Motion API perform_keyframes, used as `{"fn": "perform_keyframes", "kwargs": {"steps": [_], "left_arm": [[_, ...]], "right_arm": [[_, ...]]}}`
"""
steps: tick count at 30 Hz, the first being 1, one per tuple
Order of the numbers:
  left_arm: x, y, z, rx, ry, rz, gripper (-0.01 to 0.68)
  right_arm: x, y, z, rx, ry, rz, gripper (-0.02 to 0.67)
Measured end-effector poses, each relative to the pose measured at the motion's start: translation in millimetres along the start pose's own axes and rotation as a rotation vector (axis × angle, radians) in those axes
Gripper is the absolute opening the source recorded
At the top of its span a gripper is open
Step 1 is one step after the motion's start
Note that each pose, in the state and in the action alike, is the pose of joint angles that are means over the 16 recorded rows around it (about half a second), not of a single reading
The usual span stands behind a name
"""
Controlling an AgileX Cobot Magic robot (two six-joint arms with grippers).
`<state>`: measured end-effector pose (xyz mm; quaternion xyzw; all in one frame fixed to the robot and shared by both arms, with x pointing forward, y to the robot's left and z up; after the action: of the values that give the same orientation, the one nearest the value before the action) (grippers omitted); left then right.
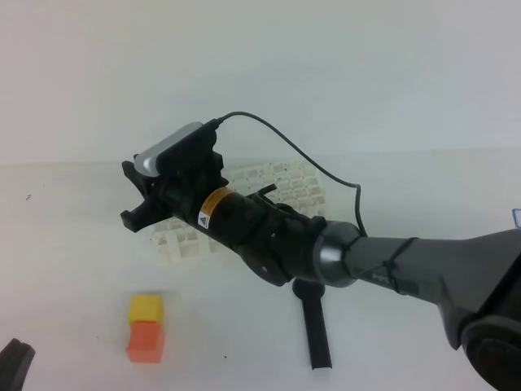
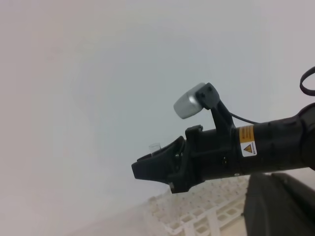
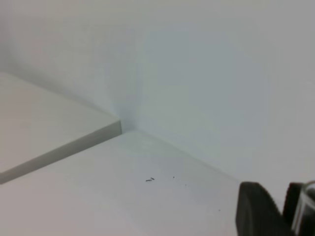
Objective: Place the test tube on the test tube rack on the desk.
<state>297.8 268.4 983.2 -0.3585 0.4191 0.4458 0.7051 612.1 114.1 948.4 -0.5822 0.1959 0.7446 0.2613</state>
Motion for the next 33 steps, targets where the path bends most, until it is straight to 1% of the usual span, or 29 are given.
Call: {"fn": "perform_keyframes", "kwargs": {"steps": [11,27,30,33], "left_arm": [[0.0,0.0,0.0,0.0,0.0,0.0,-0.001],[0.0,0.0,0.0,0.0,0.0,0.0,-0.001],[0.0,0.0,0.0,0.0,0.0,0.0,-0.001],[0.0,0.0,0.0,0.0,0.0,0.0,-0.001]], "right_arm": [[2.7,-0.5,-1.5,0.007,0.009,-0.003,0.154],[1.5,-0.9,-0.5,0.003,0.033,0.002,0.312],[-2.5,-0.6,1.0,0.001,0.043,0.007,0.328],[-10.8,0.4,3.9,-0.003,0.062,0.012,0.326]]}}
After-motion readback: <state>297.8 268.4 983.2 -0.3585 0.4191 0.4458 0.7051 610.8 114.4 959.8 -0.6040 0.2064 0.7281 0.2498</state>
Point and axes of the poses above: a point on each arm's last joint axis where the gripper is mounted, y pointing back along that axis away from the gripper, z along the wrist's bending axis when the last joint is at zero, x = y × z, the point moved 1 cm from there along -y, pointing out along that axis toward the gripper, and after that the axes turned 12 degrees about -y, right-handed, at the moved point
